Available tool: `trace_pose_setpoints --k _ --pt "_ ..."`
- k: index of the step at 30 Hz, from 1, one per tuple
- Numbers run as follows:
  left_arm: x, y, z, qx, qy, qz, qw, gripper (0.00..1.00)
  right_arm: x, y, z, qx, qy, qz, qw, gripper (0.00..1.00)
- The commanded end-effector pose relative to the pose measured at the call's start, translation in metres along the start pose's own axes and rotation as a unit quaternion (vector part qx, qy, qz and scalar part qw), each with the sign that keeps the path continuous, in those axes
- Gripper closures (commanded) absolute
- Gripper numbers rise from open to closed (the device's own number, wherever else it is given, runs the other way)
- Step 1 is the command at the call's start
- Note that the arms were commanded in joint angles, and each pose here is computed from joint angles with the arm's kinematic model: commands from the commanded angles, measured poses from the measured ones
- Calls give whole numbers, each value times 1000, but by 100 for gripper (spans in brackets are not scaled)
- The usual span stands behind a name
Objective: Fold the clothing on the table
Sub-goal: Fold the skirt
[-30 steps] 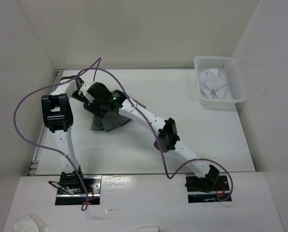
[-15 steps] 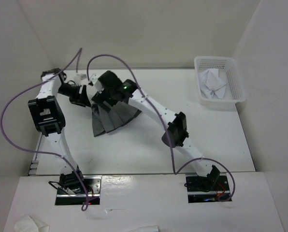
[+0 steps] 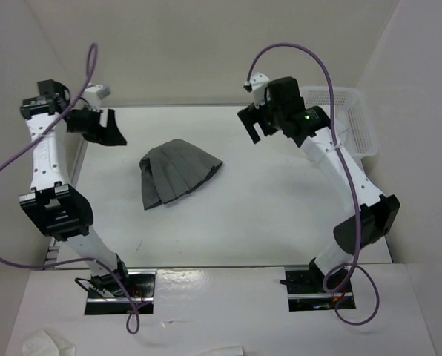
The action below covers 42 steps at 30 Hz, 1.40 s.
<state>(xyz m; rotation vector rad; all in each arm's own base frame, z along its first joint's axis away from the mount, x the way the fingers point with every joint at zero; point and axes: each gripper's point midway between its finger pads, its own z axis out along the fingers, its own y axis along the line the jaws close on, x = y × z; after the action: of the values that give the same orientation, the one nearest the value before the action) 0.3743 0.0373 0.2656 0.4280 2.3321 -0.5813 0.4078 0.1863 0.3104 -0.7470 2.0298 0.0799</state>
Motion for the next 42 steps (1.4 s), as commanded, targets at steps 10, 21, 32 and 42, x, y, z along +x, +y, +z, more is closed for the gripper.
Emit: trace_pose_setpoints --k 10,21,32,42 --pt "19 -121 132 168 112 54 978 17 94 -40 -25 28 44 48 997 1" --pt "48 -83 166 150 150 33 977 19 107 -61 -37 47 54 77 994 1" --pt "116 -46 157 98 214 -12 972 20 109 -66 -28 48 64 81 994 1" --pt "145 -17 179 120 220 -79 965 25 112 -60 -20 31 69 88 993 1"
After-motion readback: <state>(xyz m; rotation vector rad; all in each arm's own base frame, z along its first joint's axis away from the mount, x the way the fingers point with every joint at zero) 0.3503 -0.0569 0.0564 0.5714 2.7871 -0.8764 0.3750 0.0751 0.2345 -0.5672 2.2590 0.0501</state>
